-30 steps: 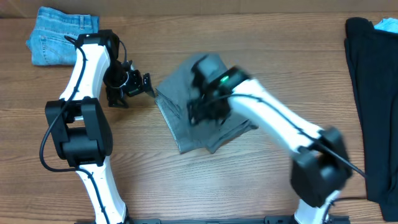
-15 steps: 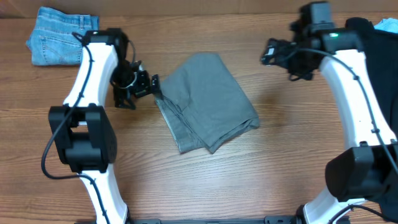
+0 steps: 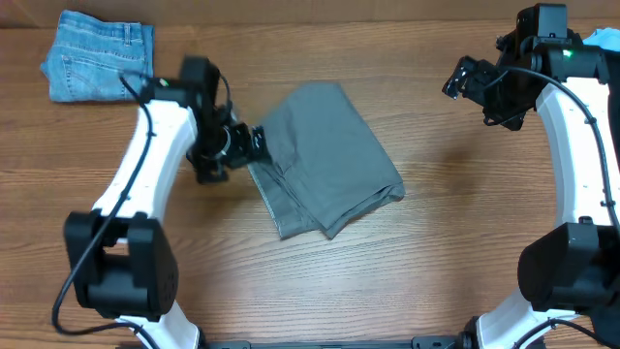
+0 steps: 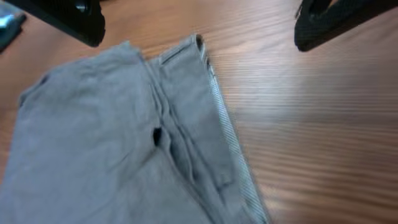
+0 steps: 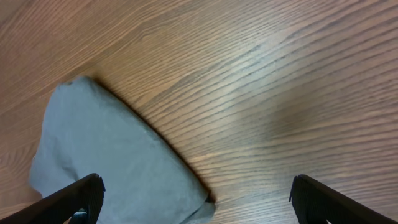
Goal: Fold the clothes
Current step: 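Grasp the left edge of the folded grey shorts with the left gripper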
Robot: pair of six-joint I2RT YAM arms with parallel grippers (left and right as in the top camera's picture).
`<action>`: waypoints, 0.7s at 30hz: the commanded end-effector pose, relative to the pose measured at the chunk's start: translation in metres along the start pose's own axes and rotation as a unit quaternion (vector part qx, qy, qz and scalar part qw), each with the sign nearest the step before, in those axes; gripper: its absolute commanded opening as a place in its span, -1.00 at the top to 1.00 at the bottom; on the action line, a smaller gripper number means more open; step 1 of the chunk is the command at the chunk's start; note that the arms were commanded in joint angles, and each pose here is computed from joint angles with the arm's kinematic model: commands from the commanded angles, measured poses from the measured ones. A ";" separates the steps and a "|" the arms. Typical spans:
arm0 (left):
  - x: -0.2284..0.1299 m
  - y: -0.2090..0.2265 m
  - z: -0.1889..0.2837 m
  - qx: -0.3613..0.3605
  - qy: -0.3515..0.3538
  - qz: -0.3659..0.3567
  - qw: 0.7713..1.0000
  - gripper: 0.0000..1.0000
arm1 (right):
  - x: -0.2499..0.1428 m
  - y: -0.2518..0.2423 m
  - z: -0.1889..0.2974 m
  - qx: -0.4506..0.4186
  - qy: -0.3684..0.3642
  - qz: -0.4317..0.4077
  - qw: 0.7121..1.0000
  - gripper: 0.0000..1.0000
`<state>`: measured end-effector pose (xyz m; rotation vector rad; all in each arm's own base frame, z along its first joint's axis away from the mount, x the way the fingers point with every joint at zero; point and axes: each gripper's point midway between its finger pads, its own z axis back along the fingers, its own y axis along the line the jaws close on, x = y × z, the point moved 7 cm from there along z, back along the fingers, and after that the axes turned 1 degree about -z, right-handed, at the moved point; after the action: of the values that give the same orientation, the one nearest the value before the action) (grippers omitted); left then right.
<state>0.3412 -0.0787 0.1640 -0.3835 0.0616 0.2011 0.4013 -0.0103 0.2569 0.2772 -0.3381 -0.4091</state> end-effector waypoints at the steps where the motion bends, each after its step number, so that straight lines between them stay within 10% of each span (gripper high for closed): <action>1: -0.014 -0.004 -0.034 -0.066 0.046 0.015 0.997 -1.00 | 0.000 0.002 0.003 0.004 -0.002 0.006 1.000 -1.00; 21: -0.017 0.024 -0.085 -0.024 0.010 0.060 0.998 -1.00 | 0.001 0.002 0.003 0.005 -0.004 0.015 1.000 -1.00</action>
<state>0.3190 -0.0957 0.0847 -0.4751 0.0976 0.2918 0.4008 -0.0103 0.2567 0.2731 -0.3373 -0.3894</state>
